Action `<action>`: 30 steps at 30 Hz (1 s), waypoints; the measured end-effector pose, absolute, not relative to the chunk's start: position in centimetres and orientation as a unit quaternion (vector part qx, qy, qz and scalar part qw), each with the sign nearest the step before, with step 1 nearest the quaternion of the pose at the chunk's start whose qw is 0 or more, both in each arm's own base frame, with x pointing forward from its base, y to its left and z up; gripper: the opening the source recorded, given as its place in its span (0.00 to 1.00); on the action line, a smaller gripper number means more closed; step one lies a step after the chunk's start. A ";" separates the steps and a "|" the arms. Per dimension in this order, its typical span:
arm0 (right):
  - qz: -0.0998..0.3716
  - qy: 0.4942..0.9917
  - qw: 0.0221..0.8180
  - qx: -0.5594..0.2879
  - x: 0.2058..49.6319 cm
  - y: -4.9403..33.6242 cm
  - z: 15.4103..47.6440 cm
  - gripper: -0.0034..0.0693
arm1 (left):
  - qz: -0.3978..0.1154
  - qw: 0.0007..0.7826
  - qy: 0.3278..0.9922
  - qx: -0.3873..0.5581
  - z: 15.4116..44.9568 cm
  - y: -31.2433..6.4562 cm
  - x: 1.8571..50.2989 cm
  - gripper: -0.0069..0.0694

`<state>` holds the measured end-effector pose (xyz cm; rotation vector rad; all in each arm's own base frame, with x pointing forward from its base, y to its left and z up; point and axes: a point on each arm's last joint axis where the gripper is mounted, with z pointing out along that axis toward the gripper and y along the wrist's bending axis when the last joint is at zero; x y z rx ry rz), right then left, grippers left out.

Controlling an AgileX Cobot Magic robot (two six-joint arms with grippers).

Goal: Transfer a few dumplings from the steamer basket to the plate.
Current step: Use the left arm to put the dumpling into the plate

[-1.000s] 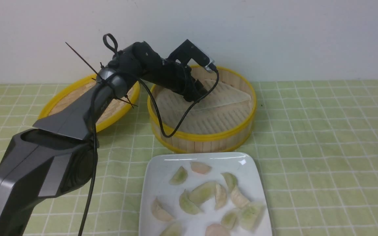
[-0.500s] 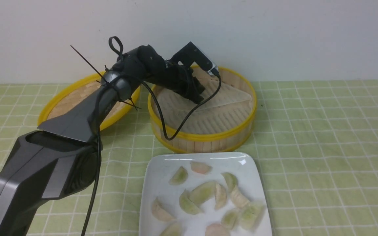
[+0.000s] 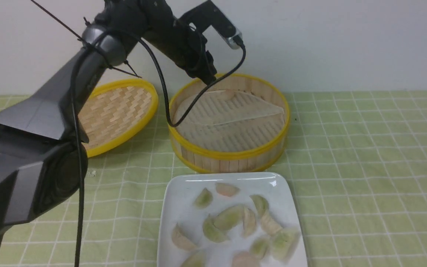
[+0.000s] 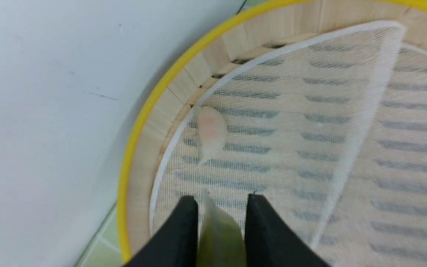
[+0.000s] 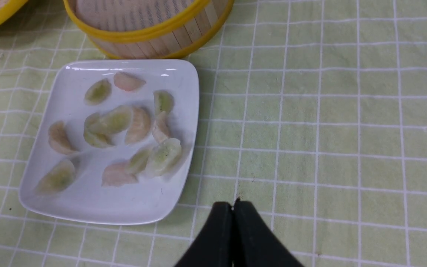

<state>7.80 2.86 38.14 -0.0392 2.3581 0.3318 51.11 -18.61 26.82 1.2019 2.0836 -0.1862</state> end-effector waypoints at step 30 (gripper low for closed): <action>0.123 0.919 0.373 -0.033 7.8 2.9 38.1 0.03 | -0.167 0.101 0.929 0.315 30.0 -17.6 33.5 0.28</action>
